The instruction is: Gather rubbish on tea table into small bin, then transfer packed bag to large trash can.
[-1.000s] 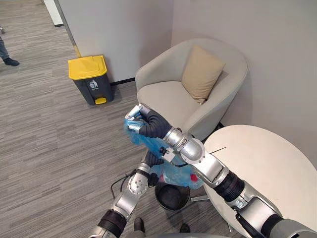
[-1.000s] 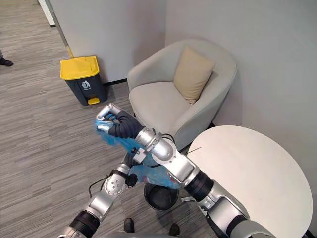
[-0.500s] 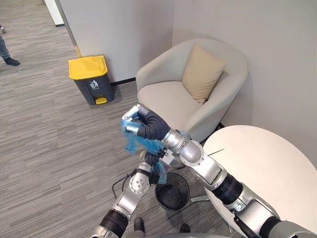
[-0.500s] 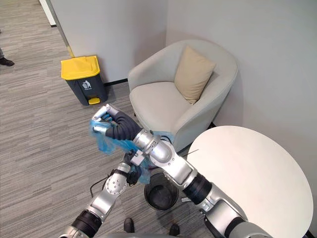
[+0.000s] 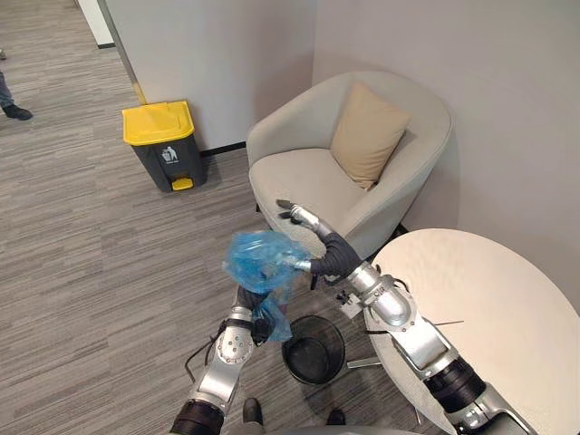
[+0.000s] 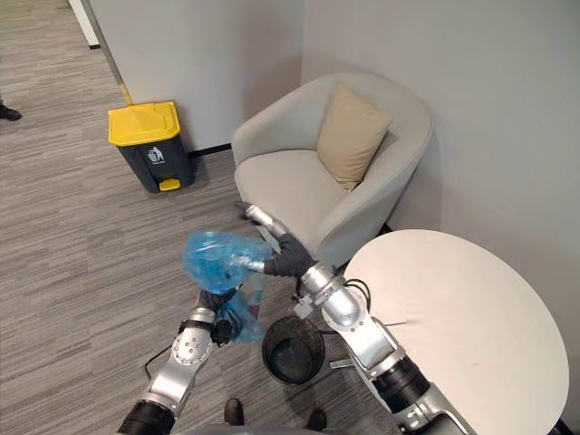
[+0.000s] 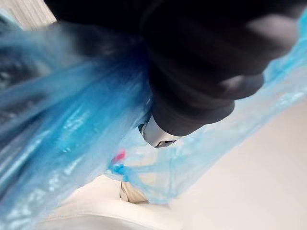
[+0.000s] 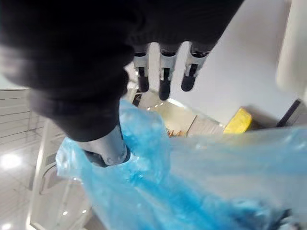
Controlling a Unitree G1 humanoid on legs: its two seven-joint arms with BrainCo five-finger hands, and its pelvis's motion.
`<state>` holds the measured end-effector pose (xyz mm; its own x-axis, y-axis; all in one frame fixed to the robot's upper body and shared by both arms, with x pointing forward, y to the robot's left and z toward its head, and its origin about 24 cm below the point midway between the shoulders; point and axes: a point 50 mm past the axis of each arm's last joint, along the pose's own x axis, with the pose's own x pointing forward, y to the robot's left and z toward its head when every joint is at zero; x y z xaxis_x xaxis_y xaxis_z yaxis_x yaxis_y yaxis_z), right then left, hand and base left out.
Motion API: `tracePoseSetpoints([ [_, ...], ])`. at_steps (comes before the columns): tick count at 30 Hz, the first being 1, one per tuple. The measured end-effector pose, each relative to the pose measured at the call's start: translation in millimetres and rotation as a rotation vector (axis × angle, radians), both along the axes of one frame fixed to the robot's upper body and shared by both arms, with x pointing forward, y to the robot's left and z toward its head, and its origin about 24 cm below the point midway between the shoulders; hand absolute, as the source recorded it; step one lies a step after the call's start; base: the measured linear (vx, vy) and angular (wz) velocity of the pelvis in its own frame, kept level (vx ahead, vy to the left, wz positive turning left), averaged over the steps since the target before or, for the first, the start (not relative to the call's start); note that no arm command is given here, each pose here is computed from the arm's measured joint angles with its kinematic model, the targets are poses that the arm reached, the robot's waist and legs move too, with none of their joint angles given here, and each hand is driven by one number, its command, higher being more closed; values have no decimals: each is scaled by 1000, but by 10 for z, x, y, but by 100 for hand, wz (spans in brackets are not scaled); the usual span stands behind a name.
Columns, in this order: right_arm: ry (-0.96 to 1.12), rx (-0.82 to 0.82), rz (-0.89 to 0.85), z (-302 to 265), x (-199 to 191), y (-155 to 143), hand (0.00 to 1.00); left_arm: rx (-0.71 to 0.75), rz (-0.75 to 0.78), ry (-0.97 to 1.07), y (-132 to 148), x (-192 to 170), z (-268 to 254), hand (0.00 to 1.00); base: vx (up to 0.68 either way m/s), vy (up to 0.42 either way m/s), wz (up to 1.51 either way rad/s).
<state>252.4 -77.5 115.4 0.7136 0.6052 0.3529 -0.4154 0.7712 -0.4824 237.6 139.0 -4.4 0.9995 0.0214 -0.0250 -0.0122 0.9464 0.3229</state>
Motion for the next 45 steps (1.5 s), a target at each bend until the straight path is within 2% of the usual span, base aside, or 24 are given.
tracePoseSetpoints([
  [10, -230, -141, -160, 145, 0, -302, 0, 7, 123, 1, 302, -70, -4, 100, 0, 0, 0],
  [17, -248, -210, -287, 49, -37, -511, 0, 17, 176, 36, 441, -178, -80, 100, 0, 0, 0],
  [21, -106, -165, -347, -219, -179, -612, 0, 13, 219, 93, 550, -297, -196, 100, 0, 0, 0],
  [25, 192, -16, -401, -699, -254, -646, 0, 2, 231, 223, 609, -445, -454, 100, 0, 0, 0],
  [28, 392, 15, -467, -1080, -347, -739, 0, -12, 232, 305, 642, -572, -604, 100, 0, 0, 0],
  [34, 674, -34, -609, -1673, -552, -993, 0, -11, 242, 439, 738, -764, -828, 100, 0, 0, 0],
  [40, 856, -78, -706, -2000, -780, -1188, 0, -15, 229, 555, 765, -991, -1002, 100, 28, -4, 0],
  [45, 917, -63, -750, -2092, -864, -1271, 0, -14, 239, 590, 802, -1060, -1050, 100, 16, -1, 0],
])
